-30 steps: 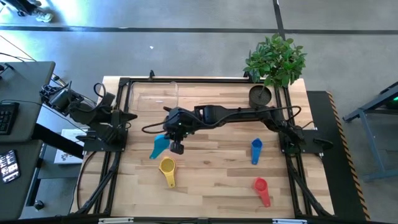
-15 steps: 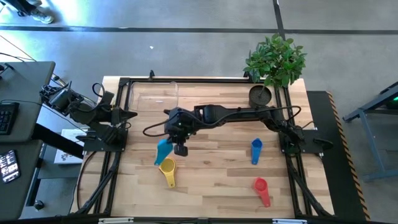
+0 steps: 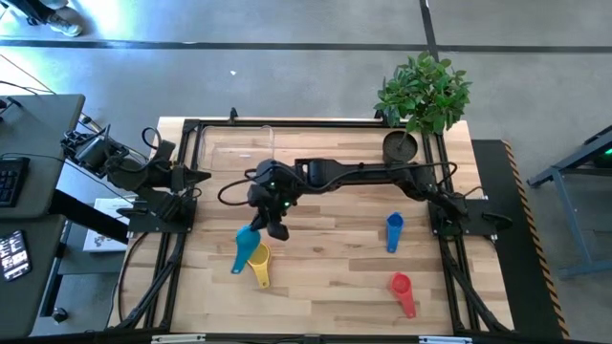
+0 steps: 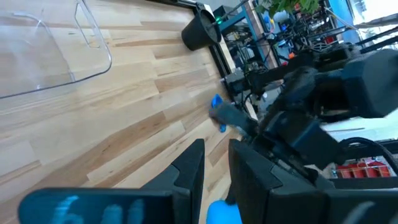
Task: Nest measuring cups in basket
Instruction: Stack the light blue measuring cup on top of the yellow measuring cup
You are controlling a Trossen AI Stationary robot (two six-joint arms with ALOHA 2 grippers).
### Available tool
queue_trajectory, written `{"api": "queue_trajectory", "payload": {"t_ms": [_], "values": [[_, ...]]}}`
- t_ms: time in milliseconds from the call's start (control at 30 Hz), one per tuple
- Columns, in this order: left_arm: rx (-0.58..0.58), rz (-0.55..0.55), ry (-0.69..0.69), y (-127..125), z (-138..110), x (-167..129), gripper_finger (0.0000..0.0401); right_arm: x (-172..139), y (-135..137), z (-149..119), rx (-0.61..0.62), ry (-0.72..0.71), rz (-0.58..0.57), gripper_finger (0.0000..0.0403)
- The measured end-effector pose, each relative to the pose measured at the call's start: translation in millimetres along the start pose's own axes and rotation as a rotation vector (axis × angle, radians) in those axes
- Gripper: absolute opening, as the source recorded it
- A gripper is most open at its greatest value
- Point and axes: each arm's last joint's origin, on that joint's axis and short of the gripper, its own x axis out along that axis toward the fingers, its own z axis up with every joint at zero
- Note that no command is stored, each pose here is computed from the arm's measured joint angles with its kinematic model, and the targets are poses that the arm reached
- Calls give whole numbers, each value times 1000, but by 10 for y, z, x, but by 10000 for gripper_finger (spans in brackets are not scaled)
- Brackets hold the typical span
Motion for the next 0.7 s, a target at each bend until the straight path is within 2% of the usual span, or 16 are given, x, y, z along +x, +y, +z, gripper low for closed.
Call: {"api": "queue_trajectory", "payload": {"t_ms": [167,400,700], "values": [[3,4,1,0,-4,5,62,165,-169,-127,41,49,106,0],[19,23,10,11,-16,15,62,372,-297,-272,35,86,236,0],[2,32,10,12,-23,23,62,511,-471,-379,1,87,270,0]]}}
